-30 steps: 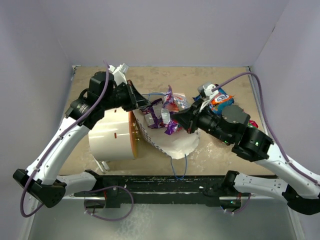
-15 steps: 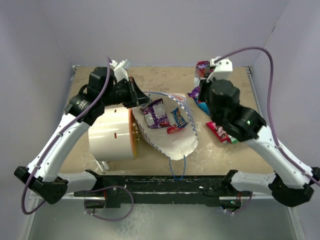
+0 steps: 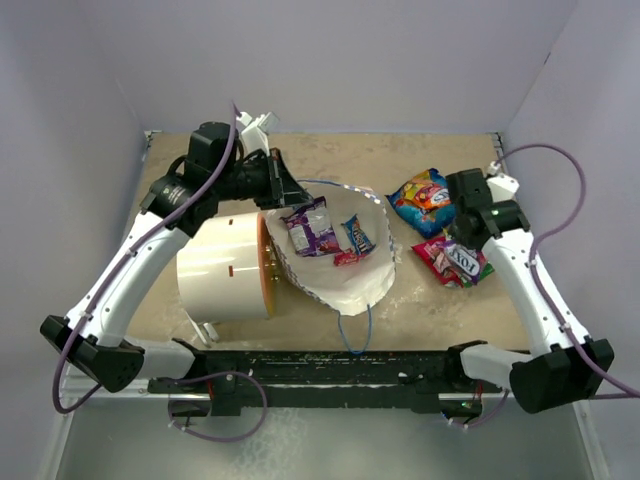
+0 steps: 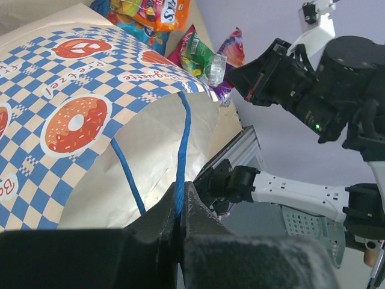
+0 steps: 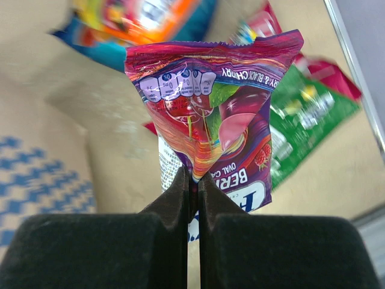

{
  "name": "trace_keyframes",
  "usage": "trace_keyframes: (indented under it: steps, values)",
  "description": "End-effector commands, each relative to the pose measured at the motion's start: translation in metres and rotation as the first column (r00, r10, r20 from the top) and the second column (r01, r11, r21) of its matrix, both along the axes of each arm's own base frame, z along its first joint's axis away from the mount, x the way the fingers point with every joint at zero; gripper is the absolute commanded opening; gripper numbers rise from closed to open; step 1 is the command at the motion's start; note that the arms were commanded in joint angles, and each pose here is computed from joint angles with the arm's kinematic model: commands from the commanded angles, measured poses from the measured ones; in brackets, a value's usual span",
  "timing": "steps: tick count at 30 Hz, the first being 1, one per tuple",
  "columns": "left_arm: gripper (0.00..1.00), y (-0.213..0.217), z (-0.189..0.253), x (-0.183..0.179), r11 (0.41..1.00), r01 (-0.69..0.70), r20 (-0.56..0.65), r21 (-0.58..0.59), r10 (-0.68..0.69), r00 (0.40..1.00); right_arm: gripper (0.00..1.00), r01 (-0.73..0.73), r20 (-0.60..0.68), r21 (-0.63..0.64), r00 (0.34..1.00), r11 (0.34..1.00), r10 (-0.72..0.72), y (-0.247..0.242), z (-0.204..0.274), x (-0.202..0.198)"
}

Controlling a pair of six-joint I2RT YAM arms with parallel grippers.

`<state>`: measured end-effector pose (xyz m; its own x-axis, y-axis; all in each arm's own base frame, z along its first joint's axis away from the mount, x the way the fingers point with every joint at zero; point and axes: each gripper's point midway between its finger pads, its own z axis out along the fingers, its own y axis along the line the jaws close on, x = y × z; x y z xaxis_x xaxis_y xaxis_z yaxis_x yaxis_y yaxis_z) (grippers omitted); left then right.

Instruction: Take the snacks out of the paper bag

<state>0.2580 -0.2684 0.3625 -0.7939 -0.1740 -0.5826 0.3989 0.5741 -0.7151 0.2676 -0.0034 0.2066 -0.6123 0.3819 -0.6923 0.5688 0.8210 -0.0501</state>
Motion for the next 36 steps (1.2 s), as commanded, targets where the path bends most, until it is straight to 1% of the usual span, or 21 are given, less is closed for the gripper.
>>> trace_keyframes:
  steps: [1,4,9,12,16,18,20,25,32,33,36]
  values:
    - [0.0,-0.012,0.018,-0.004,0.995,0.089,0.061,-0.043,-0.087,0.994,0.0,0.198,0.0,0.105,0.98,0.975,-0.199,-0.028,0.004,-0.009]
    - [0.0,-0.014,0.015,-0.003,0.994,0.097,0.063,-0.043,-0.094,0.994,0.0,0.216,-0.008,0.098,0.976,0.971,-0.217,-0.039,0.002,0.0]
    - [0.0,-0.013,0.013,-0.001,0.995,0.1,0.073,-0.029,-0.097,0.993,0.0,0.279,-0.011,0.038,0.96,0.96,-0.278,-0.055,0.002,0.018]
    - [0.0,-0.012,0.011,-0.001,0.995,0.097,0.073,-0.026,-0.095,0.993,0.0,0.284,-0.002,0.044,0.959,0.958,-0.284,-0.054,-0.003,0.034]
    - [0.0,-0.012,0.014,0.003,0.996,0.09,0.088,-0.026,-0.087,0.992,0.0,0.319,-0.023,0.032,0.948,0.947,-0.319,-0.056,-0.018,0.046]
    - [0.0,-0.012,0.017,0.005,0.996,0.088,0.093,-0.024,-0.085,0.992,0.0,0.329,-0.043,0.017,0.944,0.944,-0.329,-0.058,-0.03,0.051]
    - [0.0,-0.011,0.018,0.007,0.996,0.086,0.096,-0.019,-0.084,0.992,0.0,0.32,-0.054,0.026,0.946,0.947,-0.319,-0.057,-0.04,0.058]
    - [0.0,-0.011,0.014,0.007,0.996,0.087,0.078,-0.015,-0.086,0.993,0.0,0.349,-0.068,0.034,0.936,0.937,-0.346,-0.056,-0.07,0.065]
    - [0.0,-0.01,0.013,0.006,0.997,0.081,0.065,-0.018,-0.079,0.995,0.0,0.384,-0.121,0.063,0.919,0.921,-0.375,-0.051,-0.112,0.054]
    - [0.0,-0.01,0.013,0.006,0.997,0.078,0.063,-0.018,-0.077,0.995,0.01,0.387,-0.119,0.067,0.918,0.92,-0.377,-0.05,-0.113,0.053]
    - [0.0,-0.009,0.013,0.005,0.997,0.07,0.056,-0.021,-0.069,0.996,0.14,0.38,-0.085,0.08,0.924,0.921,-0.374,-0.05,-0.098,0.055]
